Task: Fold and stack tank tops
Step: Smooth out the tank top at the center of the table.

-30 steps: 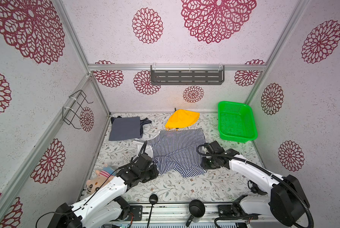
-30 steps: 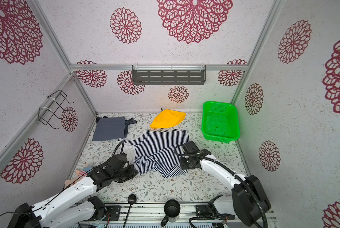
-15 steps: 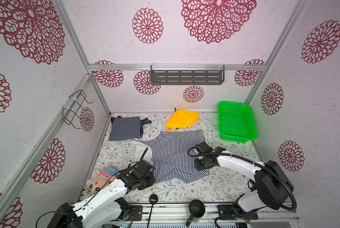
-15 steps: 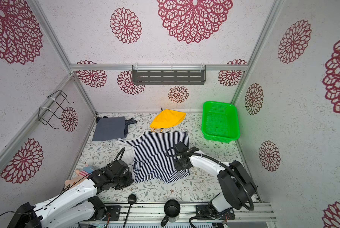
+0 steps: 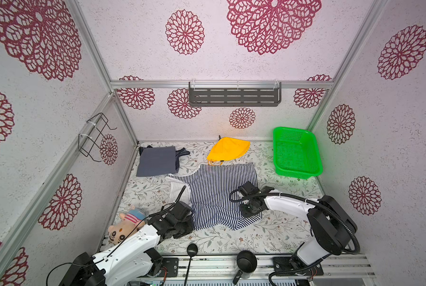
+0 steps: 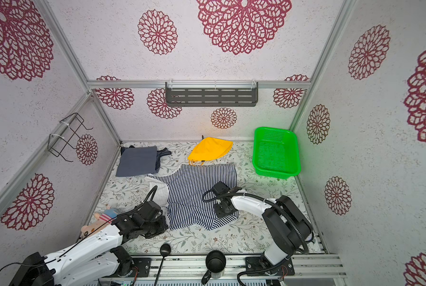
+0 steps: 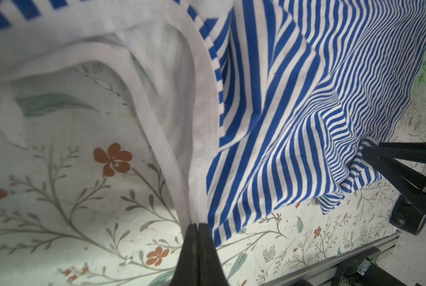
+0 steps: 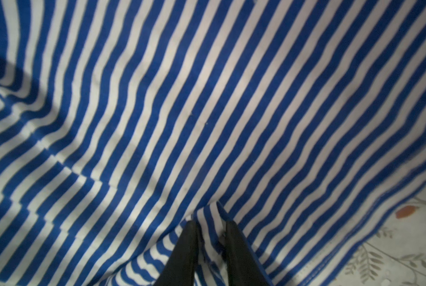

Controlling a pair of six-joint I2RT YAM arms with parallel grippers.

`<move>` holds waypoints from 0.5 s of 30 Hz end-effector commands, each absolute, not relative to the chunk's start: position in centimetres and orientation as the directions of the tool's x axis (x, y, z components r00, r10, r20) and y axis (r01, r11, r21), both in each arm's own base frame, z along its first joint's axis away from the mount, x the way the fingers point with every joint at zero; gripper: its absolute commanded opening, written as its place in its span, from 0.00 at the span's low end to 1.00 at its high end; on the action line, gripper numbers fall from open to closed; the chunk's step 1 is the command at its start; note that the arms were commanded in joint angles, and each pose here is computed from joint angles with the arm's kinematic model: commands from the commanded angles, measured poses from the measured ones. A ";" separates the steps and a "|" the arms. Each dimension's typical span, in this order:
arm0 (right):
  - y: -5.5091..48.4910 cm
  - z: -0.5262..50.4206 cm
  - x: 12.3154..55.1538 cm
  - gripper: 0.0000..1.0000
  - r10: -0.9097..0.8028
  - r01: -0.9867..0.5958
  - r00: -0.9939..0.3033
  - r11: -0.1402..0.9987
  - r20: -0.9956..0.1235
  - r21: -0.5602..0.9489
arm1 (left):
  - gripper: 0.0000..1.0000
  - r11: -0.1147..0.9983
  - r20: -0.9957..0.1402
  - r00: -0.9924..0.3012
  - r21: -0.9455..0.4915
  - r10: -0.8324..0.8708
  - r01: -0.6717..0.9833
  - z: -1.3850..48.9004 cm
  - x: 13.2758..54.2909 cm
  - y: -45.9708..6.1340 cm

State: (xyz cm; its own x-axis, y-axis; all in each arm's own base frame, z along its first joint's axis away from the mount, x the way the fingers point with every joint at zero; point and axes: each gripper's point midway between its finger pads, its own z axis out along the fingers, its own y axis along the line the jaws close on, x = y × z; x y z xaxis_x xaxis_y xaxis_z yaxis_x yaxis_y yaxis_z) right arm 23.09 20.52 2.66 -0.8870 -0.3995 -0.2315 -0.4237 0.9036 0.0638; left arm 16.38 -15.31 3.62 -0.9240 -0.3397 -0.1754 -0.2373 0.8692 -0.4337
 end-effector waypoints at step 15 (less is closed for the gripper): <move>11.1 8.6 19.9 0.00 0.129 0.079 -0.906 0.987 -0.403 0.137 | 0.00 0.879 -0.257 -0.865 -0.337 -0.431 -0.338 2.6 16.2 -11.6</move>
State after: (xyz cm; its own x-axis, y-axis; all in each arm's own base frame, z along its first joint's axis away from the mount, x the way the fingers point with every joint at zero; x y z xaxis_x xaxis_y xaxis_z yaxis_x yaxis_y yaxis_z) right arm 21.58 13.39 9.12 -0.9007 -0.0068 -0.4344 -0.0728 0.9881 0.1353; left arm 16.90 -13.60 3.67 -0.8871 -0.3937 -0.2409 -0.2780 0.8724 -0.4019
